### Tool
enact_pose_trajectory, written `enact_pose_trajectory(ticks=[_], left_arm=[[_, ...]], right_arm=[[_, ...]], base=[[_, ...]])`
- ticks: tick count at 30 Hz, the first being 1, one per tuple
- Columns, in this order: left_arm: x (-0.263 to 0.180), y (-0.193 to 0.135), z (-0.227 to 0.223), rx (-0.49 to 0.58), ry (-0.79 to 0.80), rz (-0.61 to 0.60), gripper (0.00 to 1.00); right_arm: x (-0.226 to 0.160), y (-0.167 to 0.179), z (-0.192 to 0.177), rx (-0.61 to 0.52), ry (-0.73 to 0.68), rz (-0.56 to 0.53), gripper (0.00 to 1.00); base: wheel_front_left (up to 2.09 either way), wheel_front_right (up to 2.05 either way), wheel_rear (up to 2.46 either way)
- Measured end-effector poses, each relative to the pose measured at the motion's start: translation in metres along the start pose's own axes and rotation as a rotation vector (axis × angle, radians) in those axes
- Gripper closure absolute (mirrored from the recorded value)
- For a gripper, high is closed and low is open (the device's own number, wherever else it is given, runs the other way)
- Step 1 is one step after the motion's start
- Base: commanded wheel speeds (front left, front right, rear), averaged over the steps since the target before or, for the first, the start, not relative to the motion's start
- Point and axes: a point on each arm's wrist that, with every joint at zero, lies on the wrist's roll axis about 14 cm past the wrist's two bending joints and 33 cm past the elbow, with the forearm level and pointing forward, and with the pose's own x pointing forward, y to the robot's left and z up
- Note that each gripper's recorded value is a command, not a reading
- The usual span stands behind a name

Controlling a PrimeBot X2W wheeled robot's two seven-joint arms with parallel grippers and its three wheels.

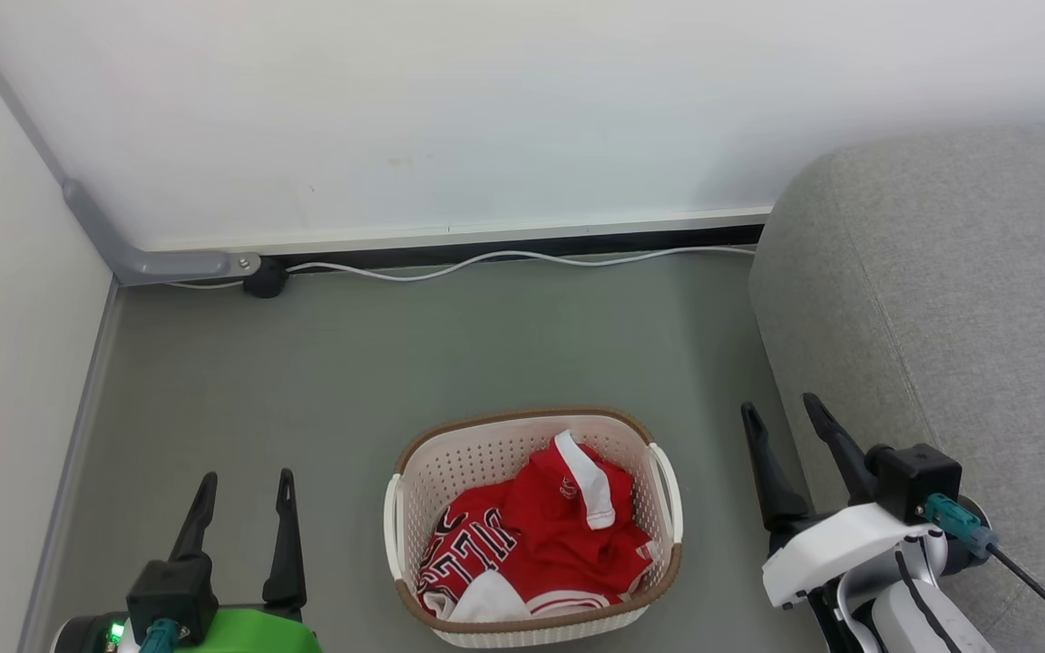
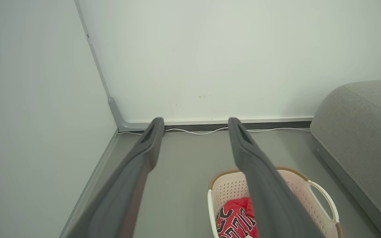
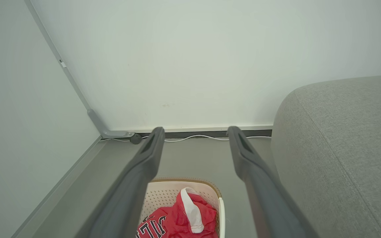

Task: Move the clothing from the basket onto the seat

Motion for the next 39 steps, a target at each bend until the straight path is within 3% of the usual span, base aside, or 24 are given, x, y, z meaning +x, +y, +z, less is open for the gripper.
enact_pose_trajectory(ticks=[14,23,39], left_arm=[[0.001,0.002,-0.004,0.0,0.012,0.005,0.0],[0.01,-0.01,-0.021,0.017,0.066,-0.046,0.0],[0.059,-0.048,-0.061,0.034,0.154,-0.206,0.0]], right_arm=[[0.001,-0.003,-0.001,0.007,0.003,-0.007,0.0],[0.011,-0.009,-0.005,0.021,0.015,-0.02,0.0],[0.058,-0.05,0.01,-0.001,-0.046,-0.096,0.0]], base=[[0.0,0.0,0.0],[0.0,0.0,0.0],[0.0,0.0,0.0]])
